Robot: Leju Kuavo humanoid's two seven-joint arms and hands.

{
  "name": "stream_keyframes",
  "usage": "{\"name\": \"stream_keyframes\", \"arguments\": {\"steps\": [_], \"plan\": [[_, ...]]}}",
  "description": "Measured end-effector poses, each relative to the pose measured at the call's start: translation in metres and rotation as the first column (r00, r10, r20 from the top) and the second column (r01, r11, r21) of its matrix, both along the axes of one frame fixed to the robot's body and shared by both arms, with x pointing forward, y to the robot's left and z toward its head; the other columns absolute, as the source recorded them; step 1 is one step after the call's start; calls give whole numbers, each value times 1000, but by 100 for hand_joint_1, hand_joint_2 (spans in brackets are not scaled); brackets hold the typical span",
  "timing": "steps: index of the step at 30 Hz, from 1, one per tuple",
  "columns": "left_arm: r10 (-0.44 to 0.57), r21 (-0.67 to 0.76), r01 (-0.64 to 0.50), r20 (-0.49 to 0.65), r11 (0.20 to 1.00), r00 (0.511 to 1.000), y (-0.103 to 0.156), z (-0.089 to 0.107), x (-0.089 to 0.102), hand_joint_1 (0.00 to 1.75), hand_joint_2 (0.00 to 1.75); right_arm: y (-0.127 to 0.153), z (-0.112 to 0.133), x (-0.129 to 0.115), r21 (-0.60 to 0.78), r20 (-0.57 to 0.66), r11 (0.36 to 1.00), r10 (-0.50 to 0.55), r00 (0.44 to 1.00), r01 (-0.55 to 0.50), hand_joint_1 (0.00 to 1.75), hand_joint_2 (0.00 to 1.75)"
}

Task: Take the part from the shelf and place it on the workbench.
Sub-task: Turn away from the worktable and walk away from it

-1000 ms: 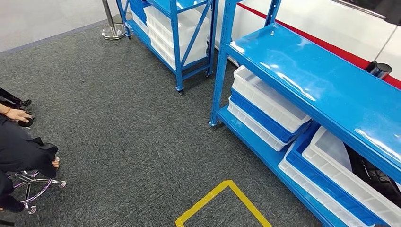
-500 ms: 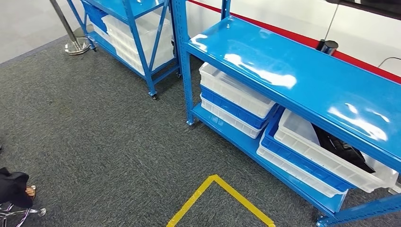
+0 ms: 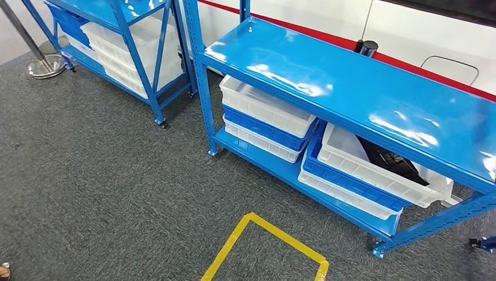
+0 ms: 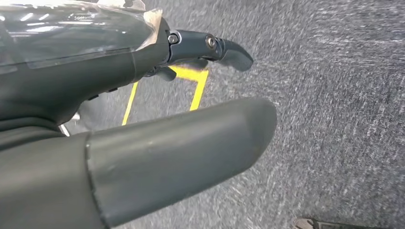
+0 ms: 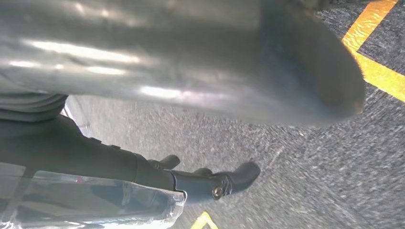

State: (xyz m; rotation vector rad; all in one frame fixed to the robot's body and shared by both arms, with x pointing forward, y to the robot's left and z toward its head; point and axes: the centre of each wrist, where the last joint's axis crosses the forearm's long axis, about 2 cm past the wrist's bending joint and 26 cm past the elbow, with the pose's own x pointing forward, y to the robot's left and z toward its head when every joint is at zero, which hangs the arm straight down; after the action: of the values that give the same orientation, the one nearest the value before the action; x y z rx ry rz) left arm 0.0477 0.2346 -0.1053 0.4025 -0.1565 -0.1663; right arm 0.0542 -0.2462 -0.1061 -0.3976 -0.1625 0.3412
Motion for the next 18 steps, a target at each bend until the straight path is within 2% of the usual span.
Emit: {"name": "stream_keyframes", "arguments": {"steps": [18], "plan": [[25,6,-24,-4,1000,1000,1,0,-2,0,0,1,0,-1,0,-2,1000,0,1000,0,0,0]]}}
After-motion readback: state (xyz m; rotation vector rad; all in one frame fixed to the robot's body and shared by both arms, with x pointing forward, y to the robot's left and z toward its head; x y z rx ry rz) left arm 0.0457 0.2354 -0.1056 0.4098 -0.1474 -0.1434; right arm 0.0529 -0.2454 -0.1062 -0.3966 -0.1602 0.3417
